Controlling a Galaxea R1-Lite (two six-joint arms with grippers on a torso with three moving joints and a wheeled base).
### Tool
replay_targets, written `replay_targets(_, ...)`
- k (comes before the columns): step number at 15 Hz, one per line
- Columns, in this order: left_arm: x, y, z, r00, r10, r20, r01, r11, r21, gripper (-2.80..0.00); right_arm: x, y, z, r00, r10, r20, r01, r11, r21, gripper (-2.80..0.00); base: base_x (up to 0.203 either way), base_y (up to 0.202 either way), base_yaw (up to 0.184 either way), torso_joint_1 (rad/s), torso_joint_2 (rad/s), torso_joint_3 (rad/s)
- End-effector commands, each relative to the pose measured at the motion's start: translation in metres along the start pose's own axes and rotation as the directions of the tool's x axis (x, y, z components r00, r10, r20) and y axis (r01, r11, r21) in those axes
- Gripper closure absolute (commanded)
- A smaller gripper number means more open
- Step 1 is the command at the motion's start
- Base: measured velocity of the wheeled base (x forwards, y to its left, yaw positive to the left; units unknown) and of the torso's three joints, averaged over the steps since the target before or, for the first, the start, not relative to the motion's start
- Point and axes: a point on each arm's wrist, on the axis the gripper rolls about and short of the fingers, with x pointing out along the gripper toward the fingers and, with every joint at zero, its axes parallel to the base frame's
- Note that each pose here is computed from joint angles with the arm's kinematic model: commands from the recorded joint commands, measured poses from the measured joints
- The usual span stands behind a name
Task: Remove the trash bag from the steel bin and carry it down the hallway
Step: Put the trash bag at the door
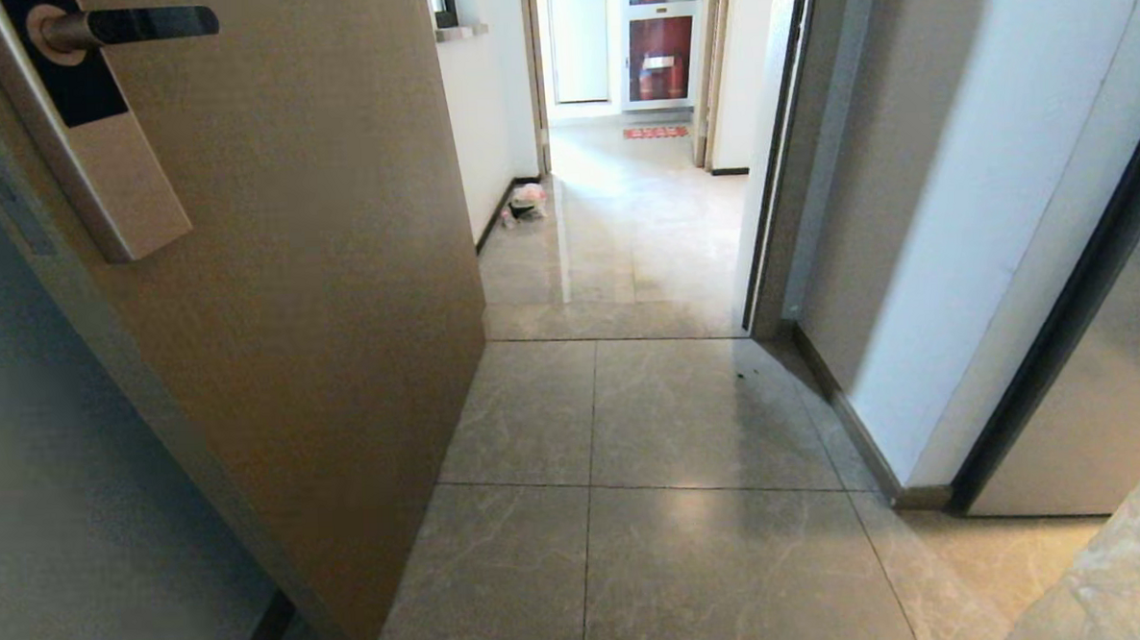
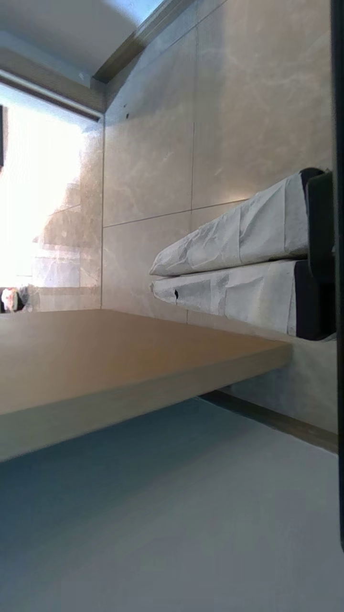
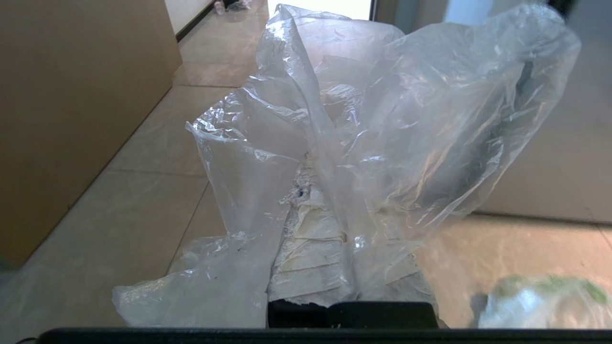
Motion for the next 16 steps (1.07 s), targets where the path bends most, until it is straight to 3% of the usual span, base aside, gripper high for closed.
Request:
replay_targets(1,0.0001,0.0,0.0,1.0,0.0,-0.001,0.0,1.0,-0.001,0.0,0.0001,0.0,0.0,1.0,0.0,-0.002,0.0,1.0,-0.001,0.0,0.193,0.0,-0.001,0.002,0.0,0.002)
replay_targets(16,0.0001,0.0,-0.0006,1.0,0.001,-0.007,-0.001,1.0,0.004,0.0,0.0001,0.0,0.0,1.0,0.0,-0.002,0.0,1.0,-0.001,0.0,0.011,0.0,0.0,0.0,0.0,0.0)
